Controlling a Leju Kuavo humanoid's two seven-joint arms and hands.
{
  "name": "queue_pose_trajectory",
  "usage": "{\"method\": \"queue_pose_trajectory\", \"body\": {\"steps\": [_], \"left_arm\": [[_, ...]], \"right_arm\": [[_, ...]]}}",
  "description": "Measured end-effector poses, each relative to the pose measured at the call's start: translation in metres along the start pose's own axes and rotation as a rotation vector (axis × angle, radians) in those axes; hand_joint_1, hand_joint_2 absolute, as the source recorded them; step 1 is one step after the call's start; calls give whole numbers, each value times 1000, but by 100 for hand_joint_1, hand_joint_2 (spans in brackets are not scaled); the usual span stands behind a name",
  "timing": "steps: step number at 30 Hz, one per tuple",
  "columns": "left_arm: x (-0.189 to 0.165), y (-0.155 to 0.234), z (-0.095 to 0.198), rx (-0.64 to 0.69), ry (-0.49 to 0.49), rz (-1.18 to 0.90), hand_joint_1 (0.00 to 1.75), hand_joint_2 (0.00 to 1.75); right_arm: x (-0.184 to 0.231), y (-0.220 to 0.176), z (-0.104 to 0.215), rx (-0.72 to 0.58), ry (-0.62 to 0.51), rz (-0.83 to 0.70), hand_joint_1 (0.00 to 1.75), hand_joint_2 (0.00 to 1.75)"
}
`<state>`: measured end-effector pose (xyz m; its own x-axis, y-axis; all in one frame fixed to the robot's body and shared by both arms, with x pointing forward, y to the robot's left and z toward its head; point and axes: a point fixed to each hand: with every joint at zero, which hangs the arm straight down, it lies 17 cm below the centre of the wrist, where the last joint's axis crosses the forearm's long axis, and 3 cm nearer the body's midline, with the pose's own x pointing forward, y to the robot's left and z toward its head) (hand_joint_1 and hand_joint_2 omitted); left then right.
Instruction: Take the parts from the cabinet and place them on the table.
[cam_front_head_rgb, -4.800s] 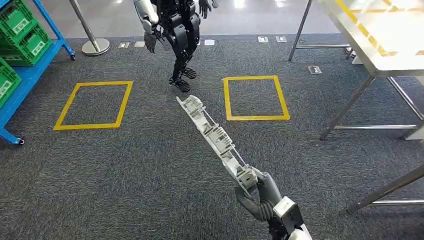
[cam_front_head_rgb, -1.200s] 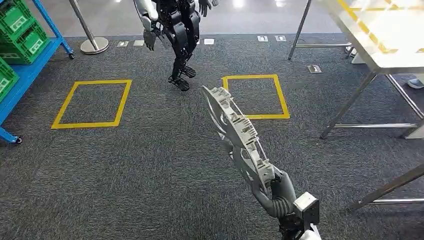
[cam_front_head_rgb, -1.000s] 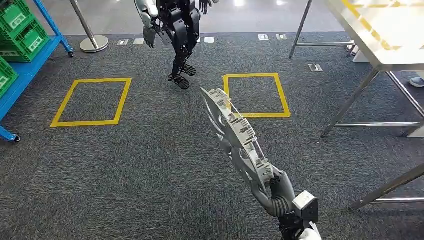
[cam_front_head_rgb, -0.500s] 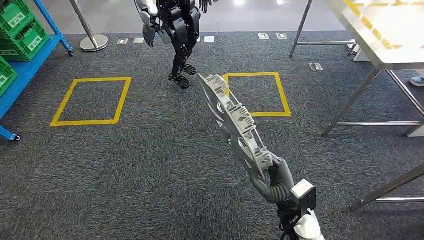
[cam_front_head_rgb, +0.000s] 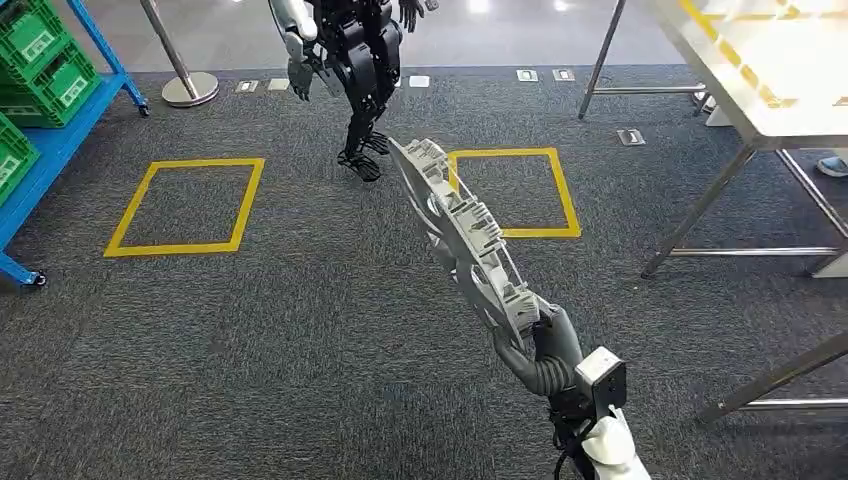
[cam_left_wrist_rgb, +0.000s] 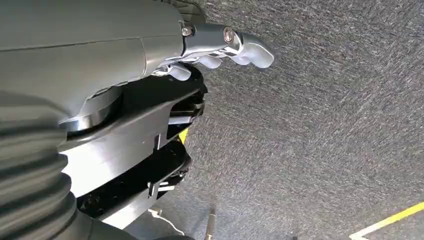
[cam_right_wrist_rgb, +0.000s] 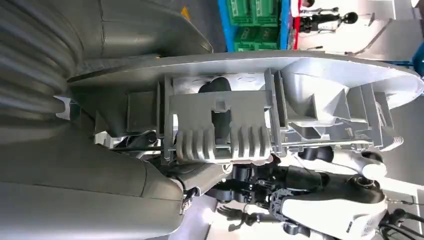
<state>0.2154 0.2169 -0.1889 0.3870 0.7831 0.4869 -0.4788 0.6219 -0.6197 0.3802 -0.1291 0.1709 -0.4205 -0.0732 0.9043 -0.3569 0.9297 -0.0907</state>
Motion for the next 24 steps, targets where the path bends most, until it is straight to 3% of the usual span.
{"method": "queue_pose_trajectory", "body": {"steps": [18, 22, 24], "left_arm": [[-5, 5, 4, 12, 11, -7, 0, 175], [-12, 13, 5, 40, 36, -57, 0, 175], [-16, 14, 5, 44, 55, -82, 0, 175]], "right_arm": [[-6, 3, 9, -13, 24, -2, 175, 175], [-16, 5, 13, -5, 65, 52, 175, 175], [-41, 2, 17, -9, 140, 118, 175, 175]]}}
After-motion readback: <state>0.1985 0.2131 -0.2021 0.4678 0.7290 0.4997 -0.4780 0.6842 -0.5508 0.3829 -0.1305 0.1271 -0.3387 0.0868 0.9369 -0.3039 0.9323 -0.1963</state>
